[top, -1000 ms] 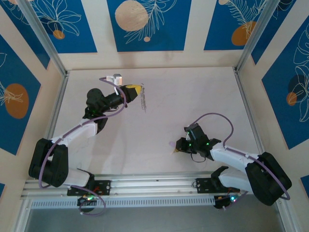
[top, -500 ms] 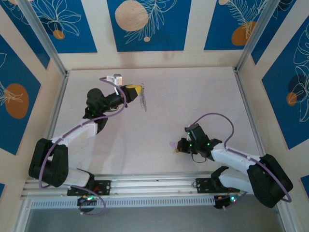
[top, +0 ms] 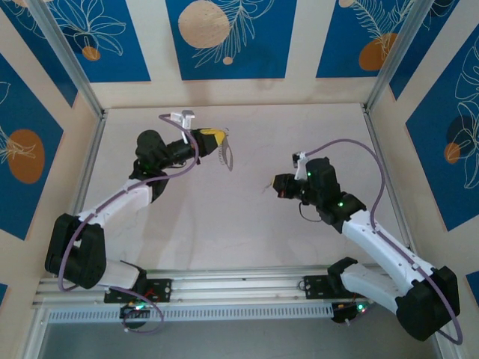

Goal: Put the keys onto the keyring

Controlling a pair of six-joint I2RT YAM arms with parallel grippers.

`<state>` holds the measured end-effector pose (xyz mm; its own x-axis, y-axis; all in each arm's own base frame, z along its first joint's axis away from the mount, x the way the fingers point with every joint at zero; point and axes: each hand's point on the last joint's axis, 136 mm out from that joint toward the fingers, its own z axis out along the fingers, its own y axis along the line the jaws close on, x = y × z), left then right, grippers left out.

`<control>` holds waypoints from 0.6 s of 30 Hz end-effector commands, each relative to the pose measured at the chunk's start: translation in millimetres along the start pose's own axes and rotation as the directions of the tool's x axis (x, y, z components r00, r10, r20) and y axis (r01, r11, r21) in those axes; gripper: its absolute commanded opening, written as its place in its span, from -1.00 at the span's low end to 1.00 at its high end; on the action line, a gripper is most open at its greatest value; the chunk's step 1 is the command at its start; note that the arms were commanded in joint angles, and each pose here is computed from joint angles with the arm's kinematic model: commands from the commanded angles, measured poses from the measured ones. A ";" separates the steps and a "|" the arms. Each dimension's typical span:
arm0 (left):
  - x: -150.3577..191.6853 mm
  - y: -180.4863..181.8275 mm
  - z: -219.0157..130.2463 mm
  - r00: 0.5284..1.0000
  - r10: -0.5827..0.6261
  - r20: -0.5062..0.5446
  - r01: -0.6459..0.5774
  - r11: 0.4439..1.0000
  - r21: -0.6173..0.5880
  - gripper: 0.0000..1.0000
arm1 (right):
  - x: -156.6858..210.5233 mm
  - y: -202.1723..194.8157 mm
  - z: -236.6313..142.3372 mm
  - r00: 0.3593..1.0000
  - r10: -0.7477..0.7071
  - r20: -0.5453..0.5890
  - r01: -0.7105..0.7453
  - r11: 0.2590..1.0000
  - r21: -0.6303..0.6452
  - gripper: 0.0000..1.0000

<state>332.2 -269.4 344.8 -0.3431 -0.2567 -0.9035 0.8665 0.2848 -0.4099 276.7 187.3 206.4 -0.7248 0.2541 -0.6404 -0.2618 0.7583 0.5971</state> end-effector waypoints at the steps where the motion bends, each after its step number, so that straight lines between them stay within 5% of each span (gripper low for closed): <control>1: -0.4 -15.1 9.3 0.997 0.063 -0.046 -0.060 0.996 0.066 -1.00 | -32.1 27.6 -12.3 0.995 -0.045 0.088 0.055 0.991 -0.119 -1.00; 9: 15.3 -30.0 25.0 0.987 0.116 -0.111 -0.104 0.988 0.113 -1.00 | -77.4 61.2 -34.6 0.963 -0.083 0.256 0.157 0.946 -0.284 -1.00; 18: 37.6 -37.7 47.1 0.965 0.172 -0.199 -0.148 0.980 0.132 -1.00 | -89.3 89.8 -50.2 0.932 -0.150 0.330 0.279 0.878 -0.388 -1.00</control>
<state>303.8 -325.6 327.9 -0.3105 -0.0443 -0.9496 0.9290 0.1977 -0.3130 294.1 198.1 306.1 -0.5186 0.3260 -0.7905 -0.5720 0.5549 0.6041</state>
